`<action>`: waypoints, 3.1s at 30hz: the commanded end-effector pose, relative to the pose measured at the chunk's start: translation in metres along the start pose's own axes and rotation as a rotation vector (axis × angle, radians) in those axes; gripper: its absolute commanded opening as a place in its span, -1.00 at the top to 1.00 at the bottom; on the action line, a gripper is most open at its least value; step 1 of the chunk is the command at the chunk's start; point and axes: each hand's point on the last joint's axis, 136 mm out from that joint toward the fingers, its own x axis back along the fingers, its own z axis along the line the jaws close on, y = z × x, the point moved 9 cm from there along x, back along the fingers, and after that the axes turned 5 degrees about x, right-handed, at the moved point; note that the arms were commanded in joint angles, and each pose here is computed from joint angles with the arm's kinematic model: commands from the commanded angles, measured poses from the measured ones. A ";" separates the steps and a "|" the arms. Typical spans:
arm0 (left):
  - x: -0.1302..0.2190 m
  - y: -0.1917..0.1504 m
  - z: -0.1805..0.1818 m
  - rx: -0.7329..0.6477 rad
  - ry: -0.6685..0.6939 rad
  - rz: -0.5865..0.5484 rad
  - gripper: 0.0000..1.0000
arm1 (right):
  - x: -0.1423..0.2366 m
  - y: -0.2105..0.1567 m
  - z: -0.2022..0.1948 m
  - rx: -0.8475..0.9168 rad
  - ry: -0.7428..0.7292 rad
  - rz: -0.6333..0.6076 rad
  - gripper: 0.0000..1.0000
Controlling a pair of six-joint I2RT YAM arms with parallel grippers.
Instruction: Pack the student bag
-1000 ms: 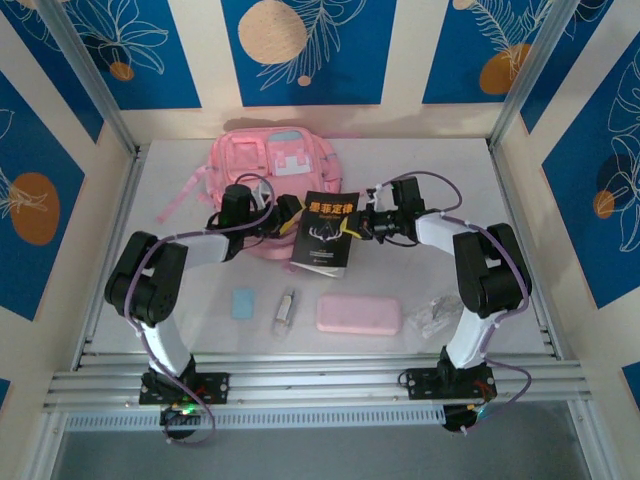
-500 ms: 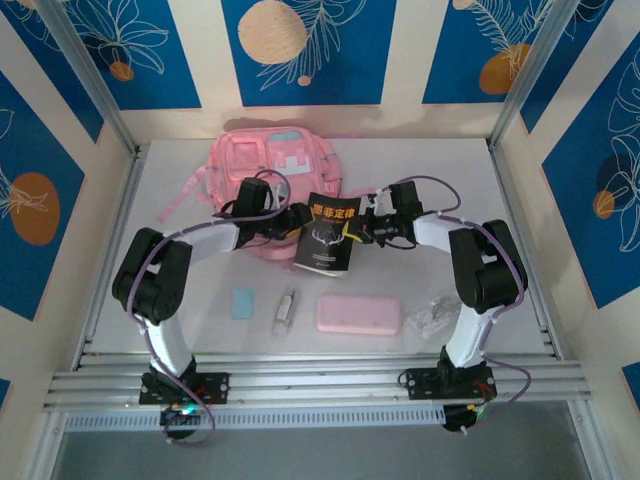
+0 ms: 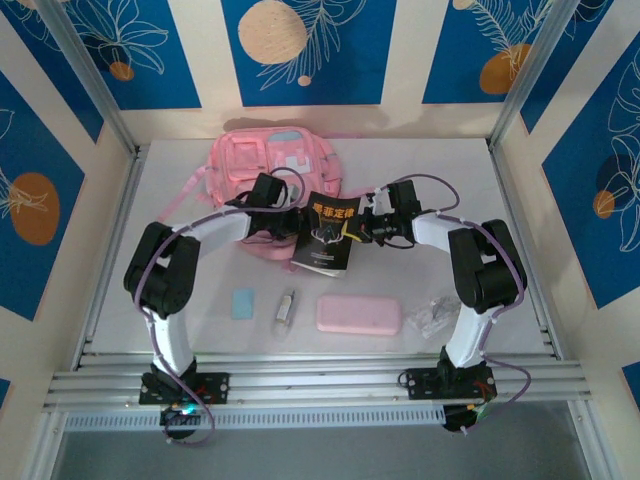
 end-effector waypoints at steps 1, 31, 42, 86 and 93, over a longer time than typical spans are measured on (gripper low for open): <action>-0.015 -0.011 0.009 0.010 0.047 0.078 -0.34 | -0.007 0.003 0.001 0.020 0.004 0.015 1.00; 0.093 0.087 -0.076 0.021 -0.312 -0.512 0.97 | 0.051 -0.022 0.091 -0.114 -0.020 -0.163 -0.99; 0.091 0.087 -0.065 0.249 -0.488 -0.680 0.98 | -0.003 -0.033 0.118 -0.190 0.300 -0.277 -0.99; 0.062 0.038 -0.042 -0.107 -0.183 -0.218 -0.32 | 0.063 0.017 0.072 -0.055 0.224 -0.492 1.00; 0.058 0.038 -0.017 -0.315 0.171 -0.110 -0.33 | 0.106 0.000 0.061 -0.019 0.024 -0.481 1.00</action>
